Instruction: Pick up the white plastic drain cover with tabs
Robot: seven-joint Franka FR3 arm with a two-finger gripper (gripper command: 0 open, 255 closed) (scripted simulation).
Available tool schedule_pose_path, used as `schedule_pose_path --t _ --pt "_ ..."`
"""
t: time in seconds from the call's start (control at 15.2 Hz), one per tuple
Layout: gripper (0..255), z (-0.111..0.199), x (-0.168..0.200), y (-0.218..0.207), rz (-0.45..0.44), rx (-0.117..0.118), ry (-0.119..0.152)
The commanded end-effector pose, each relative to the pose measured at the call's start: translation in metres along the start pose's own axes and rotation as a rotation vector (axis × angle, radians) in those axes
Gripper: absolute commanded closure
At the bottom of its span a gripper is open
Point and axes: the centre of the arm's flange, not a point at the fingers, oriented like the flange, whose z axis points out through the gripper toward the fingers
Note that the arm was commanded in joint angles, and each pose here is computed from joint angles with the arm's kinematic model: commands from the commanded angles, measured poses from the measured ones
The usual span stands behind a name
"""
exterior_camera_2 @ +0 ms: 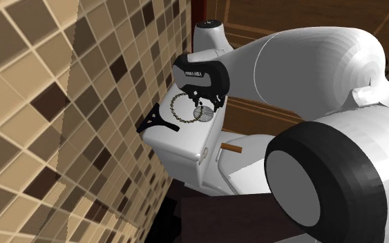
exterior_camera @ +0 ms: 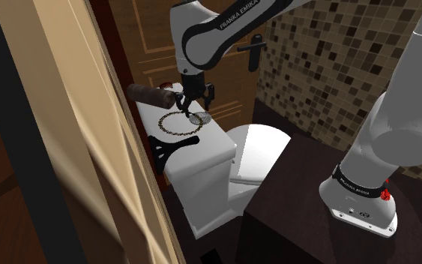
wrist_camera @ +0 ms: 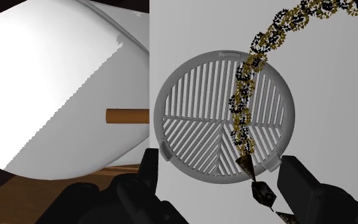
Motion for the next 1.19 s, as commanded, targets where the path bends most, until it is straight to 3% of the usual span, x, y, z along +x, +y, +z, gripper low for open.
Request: schedule_pose_path --t 0.0,0.13,1.12 --pt "255 0.001 0.000 0.000 0.000 -0.001 -0.001" --pt "255 0.001 0.000 -0.001 0.000 -0.001 -0.001" --pt "255 -0.078 0.000 0.002 0.000 -0.001 -0.001"
